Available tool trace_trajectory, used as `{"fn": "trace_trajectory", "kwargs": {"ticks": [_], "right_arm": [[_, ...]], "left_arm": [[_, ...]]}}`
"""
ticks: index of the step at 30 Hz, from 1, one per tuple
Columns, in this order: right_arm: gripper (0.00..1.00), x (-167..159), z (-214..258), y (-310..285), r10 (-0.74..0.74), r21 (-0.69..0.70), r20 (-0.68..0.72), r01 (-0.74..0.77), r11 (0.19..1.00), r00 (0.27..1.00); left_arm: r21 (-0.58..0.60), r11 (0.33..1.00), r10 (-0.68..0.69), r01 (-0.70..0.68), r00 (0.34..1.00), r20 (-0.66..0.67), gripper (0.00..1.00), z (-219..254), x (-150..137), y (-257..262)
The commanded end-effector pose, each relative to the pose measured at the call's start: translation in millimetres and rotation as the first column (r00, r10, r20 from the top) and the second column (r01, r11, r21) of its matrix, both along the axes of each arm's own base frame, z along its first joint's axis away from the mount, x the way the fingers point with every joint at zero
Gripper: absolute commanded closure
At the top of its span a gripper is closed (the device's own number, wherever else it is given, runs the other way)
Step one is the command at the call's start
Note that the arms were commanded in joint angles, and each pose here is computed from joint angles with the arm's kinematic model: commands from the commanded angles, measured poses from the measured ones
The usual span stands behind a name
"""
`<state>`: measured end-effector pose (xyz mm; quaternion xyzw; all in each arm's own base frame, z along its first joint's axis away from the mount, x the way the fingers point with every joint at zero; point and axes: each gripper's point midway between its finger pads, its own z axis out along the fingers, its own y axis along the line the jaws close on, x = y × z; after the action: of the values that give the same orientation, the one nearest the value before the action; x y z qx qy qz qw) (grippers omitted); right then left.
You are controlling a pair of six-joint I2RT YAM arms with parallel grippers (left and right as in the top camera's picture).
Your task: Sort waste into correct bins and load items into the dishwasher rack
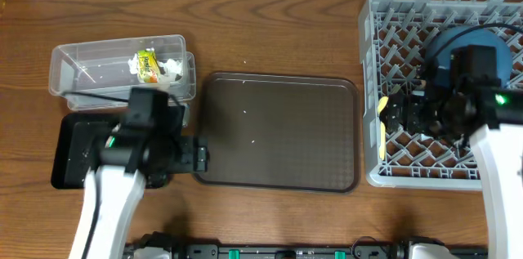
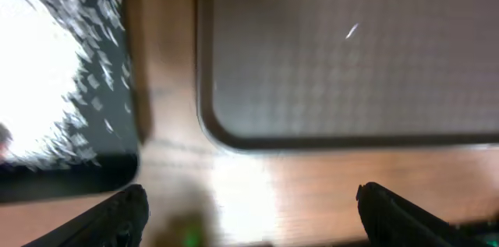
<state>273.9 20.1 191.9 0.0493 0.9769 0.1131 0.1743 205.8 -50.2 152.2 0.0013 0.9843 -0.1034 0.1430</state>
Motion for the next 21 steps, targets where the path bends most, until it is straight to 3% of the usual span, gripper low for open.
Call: {"fn": "trace_trajectory", "kwargs": {"ticks": [1,5,10,13,21], "right_arm": [[0.01,-12,24,-7,0.003,-0.052,0.15,0.005,0.999,0.989],[0.01,-28,38,-8,0.008,-0.078,0.342,0.02,0.997,0.94],[0.01,-54,35,-14,-0.005,-0.115,0.452,0.064,0.991,0.892],[0.01,-65,30,-12,-0.01,-0.108,0.47,0.069,0.992,0.883],[0.01,-85,13,-11,-0.013,-0.108,0.396,0.061,0.992,0.918]], "left_arm": [[0.036,0.999,-0.001,-0.007,0.979,0.204,0.12,30,-5,10],[0.023,0.999,0.031,-0.047,0.891,0.454,0.12,68,-17,17],[-0.016,0.998,0.056,-0.059,0.774,0.631,0.05,103,-29,18],[-0.023,0.998,0.059,-0.058,0.743,0.667,0.05,111,-35,19],[-0.02,0.998,0.057,-0.059,0.76,0.648,0.04,105,-41,20]]}}
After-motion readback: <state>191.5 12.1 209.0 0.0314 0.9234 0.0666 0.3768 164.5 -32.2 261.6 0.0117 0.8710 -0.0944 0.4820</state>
